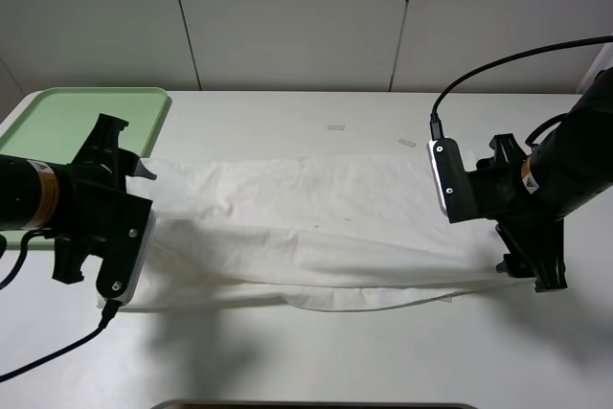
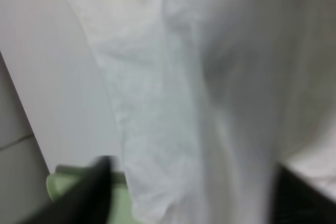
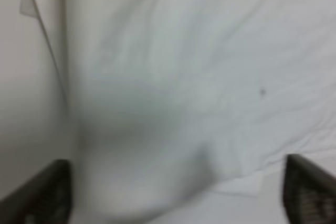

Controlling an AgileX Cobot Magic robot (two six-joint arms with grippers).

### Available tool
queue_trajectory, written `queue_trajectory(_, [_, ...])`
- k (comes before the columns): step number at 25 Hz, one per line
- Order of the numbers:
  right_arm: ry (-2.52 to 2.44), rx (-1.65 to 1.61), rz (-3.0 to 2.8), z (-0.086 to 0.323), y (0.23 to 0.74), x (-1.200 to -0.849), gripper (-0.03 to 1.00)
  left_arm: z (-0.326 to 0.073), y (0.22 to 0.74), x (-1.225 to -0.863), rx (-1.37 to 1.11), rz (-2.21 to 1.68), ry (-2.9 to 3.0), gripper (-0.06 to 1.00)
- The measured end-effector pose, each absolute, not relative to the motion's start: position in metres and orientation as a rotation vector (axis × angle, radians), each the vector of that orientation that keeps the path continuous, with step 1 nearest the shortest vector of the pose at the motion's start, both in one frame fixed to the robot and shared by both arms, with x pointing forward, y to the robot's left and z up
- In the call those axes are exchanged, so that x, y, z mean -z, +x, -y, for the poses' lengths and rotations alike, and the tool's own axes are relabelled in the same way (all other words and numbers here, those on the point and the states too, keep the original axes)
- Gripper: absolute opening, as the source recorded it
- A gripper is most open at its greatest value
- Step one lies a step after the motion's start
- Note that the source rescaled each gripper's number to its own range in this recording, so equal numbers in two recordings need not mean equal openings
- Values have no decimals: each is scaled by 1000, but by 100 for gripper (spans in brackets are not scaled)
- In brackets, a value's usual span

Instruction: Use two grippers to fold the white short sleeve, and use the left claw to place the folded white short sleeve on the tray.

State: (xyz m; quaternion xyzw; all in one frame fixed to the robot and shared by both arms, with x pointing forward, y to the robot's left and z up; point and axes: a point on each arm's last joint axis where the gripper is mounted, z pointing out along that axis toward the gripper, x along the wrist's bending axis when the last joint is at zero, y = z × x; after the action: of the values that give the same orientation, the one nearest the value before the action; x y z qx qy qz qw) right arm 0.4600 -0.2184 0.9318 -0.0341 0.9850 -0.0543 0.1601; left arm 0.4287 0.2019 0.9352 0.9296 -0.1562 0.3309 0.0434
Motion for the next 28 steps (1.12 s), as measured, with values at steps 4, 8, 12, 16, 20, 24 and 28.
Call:
queue_trajectory(4, [-69, 132, -2814, 217, 460, -932, 97, -200, 428, -935, -1001, 483, 2820, 78])
queue_trajectory(8, [-46, 166, -2836, 220, 458, -931, 100, -203, 429, -935, -1018, 475, 2849, 90])
queue_trajectory(12, [-34, 190, -2845, 221, 457, -933, 100, -211, 432, -952, -1152, 412, 2879, 91])
queue_trajectory(16, [-13, 144, -2754, 224, 453, -957, 100, -218, 434, -988, -1373, 300, 2819, 91])
queue_trajectory(20, [-1, 111, -2704, 226, 450, -969, 100, -225, 427, -1031, -1568, 120, 2637, 91])
queue_trajectory(24, [14, 61, -2629, 229, 443, -988, 100, -231, 419, -1051, -1643, 33, 2527, 91])
queue_trajectory(28, [21, 38, -2591, 230, 440, -997, 100, -235, 412, -1061, -1660, -50, 2457, 91])
